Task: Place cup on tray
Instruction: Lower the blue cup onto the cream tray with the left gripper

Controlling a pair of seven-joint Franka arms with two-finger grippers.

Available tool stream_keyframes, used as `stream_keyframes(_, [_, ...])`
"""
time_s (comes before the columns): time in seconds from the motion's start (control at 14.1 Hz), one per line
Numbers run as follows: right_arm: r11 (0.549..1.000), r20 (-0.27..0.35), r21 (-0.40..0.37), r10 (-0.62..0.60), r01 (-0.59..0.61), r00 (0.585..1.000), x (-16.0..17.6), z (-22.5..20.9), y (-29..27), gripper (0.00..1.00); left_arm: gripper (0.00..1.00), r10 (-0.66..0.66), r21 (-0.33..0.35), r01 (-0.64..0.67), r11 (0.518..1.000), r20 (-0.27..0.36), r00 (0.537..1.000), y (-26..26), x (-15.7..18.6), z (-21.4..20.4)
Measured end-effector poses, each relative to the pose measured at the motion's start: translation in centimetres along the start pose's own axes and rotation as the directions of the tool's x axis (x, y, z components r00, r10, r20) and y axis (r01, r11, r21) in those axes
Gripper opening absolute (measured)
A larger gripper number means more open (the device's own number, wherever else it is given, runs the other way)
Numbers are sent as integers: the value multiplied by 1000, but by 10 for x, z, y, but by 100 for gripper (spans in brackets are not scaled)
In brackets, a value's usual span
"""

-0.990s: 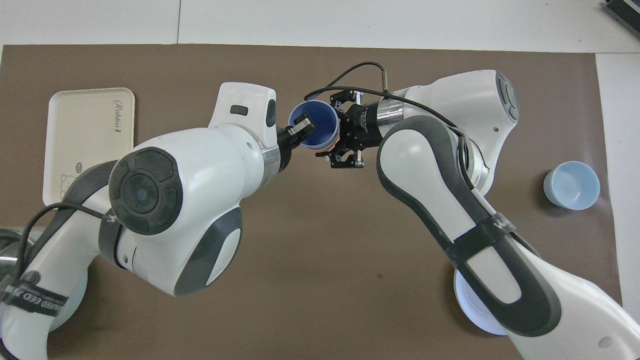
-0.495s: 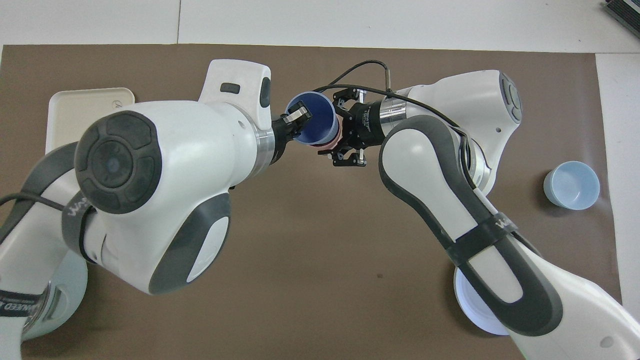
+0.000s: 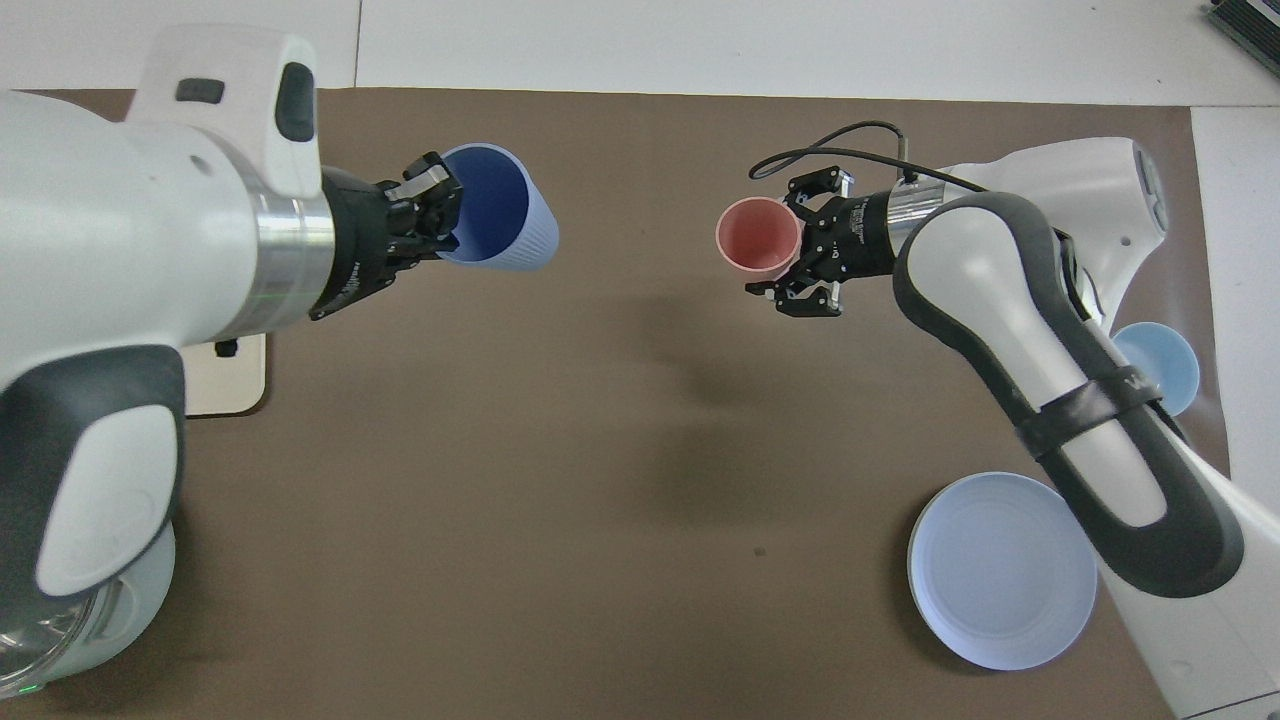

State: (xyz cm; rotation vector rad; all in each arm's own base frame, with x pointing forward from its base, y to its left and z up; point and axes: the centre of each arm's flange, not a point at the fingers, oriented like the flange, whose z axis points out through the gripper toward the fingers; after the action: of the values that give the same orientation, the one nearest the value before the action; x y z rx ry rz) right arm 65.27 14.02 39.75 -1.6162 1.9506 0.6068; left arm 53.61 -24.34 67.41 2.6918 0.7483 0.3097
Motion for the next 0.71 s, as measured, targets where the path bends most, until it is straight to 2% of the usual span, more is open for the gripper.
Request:
stream_keyframes(0.21, [996, 3, 37, 80, -80, 997, 90, -34, -12, 79, 5, 92, 16, -93, 996, 33, 995, -90, 77, 17])
stream_keyframes(0.35, [988, 5, 71, 139, -139, 990, 140, -60, -16, 79, 5, 143, 34, -144, 989, 24, 989, -161, 119, 35])
stream_keyframes(0.49, [982, 10, 100, 160, -160, 987, 176, -81, -17, 79, 5, 175, 58, -175, 983, 7, 985, -218, 149, 60])
stream_keyframes(0.71, [982, 112, 89, 157, -167, 981, 215, -83, -9, 79, 5, 259, 97, -260, 961, 16, 966, -306, 199, 101])
